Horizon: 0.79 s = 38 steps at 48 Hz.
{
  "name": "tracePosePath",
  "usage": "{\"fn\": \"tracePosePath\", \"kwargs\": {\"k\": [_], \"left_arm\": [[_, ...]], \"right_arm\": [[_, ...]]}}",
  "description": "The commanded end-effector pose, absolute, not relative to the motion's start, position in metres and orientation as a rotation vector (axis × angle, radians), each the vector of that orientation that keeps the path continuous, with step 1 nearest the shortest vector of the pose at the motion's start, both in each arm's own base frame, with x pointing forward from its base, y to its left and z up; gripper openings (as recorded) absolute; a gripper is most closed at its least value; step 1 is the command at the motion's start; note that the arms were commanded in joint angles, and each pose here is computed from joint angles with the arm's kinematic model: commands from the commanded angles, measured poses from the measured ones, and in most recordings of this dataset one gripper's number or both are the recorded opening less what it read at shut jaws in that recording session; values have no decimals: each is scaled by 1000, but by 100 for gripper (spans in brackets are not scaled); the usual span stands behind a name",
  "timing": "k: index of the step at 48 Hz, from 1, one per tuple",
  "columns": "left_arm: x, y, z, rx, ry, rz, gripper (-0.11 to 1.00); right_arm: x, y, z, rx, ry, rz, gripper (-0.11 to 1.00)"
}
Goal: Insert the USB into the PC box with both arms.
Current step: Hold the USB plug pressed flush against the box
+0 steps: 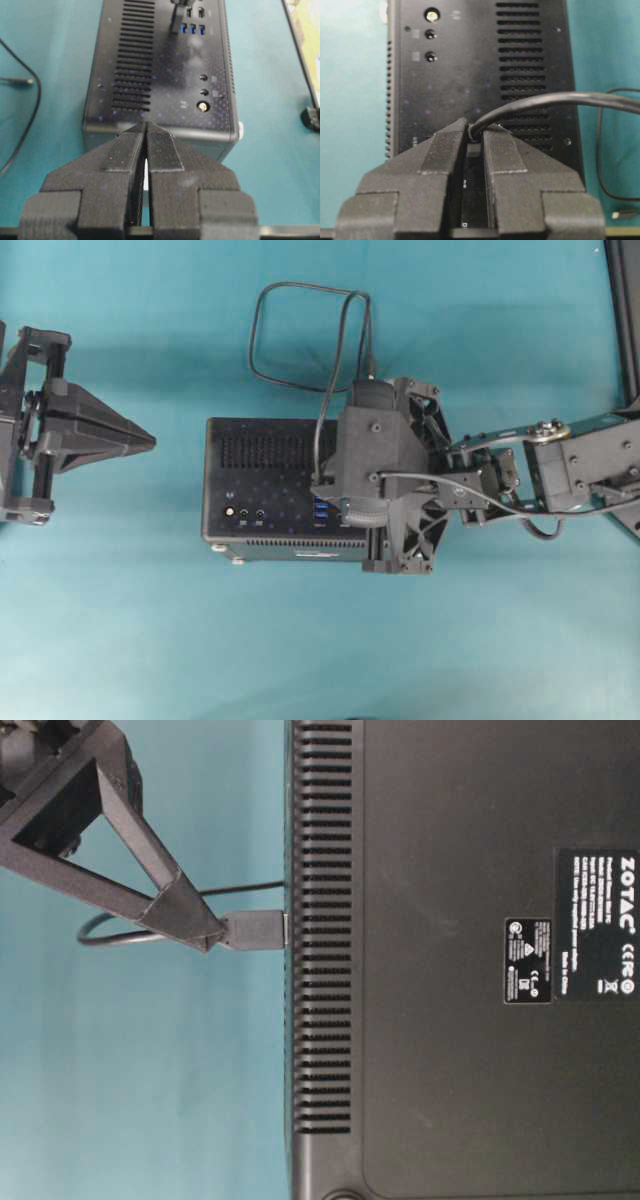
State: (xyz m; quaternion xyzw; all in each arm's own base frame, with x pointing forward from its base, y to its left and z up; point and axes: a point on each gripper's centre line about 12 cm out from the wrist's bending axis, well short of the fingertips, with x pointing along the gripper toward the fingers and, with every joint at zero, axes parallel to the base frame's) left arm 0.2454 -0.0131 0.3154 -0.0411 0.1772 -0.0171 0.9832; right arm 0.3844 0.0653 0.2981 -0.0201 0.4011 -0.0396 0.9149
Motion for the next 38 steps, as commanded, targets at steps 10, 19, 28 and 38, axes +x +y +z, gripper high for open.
{"fn": "tracePosePath", "kwargs": {"k": [10,19,28,38], "left_arm": [[247,-13,323,-82,330,-36,0],[247,-14,323,-82,330,-37,0],[247,-14,323,-80,330,-38,0],[247,-14,323,-80,330,-37,0]], "right_arm": [[385,59,299,-31,829,-99,9],[386,49,301,-41,823,-123,9],[385,56,299,-42,828,-106,9],[384,68,300,-43,816,-75,9]]}}
